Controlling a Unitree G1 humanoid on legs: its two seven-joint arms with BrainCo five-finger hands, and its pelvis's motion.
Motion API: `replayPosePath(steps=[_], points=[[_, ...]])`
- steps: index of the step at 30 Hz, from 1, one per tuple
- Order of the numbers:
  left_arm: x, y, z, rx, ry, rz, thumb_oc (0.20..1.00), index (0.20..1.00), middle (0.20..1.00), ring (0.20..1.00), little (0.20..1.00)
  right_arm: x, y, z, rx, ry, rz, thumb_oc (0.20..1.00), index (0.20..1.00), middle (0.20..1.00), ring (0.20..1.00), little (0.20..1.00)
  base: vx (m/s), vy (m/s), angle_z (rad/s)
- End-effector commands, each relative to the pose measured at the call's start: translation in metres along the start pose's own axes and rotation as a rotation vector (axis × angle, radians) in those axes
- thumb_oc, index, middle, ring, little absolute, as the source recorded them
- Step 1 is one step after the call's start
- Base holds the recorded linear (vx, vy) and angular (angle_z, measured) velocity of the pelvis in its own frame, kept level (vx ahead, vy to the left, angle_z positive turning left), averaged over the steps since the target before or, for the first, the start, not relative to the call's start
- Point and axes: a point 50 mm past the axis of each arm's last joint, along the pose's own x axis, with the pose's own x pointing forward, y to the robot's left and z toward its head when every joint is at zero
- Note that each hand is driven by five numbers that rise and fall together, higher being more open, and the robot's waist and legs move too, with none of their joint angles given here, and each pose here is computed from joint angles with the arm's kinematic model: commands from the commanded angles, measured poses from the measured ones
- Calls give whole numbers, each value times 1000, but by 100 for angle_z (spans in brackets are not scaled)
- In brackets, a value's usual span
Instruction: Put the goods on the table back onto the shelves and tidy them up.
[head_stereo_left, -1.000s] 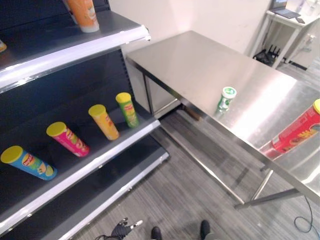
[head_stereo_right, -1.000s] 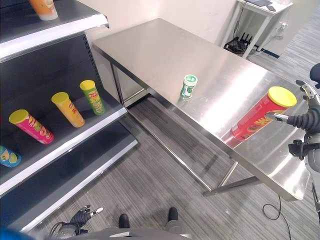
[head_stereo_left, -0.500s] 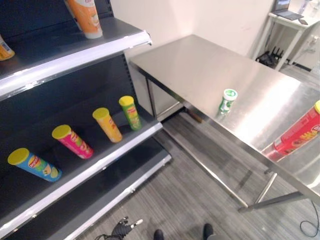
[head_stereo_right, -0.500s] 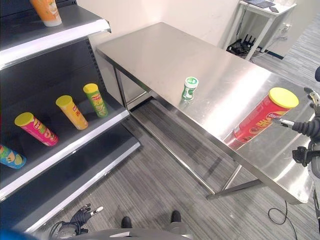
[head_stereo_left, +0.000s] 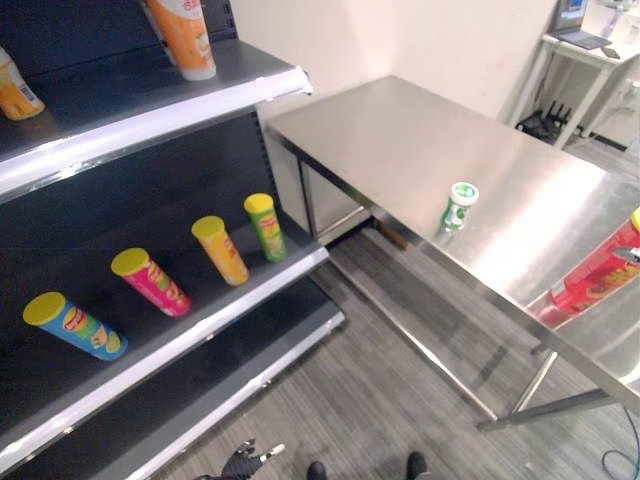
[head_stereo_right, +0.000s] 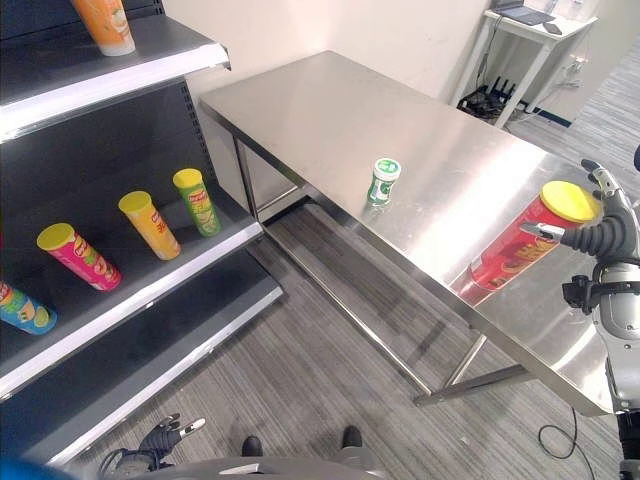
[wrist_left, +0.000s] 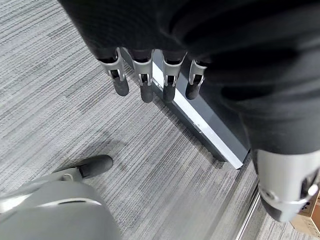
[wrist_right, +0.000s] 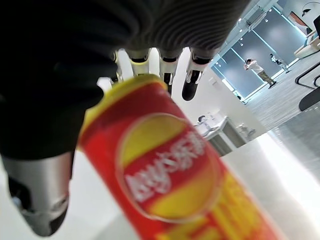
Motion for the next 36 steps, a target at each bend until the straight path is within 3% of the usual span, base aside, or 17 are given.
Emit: replayPosePath(steps=[1,21,22,36], points=[[8,6,19,8,-39,24,1000,1000,1000,1000,1000,20,-26,20,-59,-82,-92,1000,1000,1000,1000,1000,1,-15,9],[7,6,18,-5,-38,30,1000,1000,1000,1000,1000,25,-16,16,-21,-56,-51,1000,1000,1000,1000,1000,0,-3,2],[7,6,19,-7,-39,33,1000,1000,1000,1000,1000,25,-15,17,-20,-60,-64,200,200,200,200,200,0,0,0],[7,7,20,-1,-42,39,1000,1000,1000,1000,1000,18,-22,14,-39,-57,-141,200,200,200,200,200,0,0,0]])
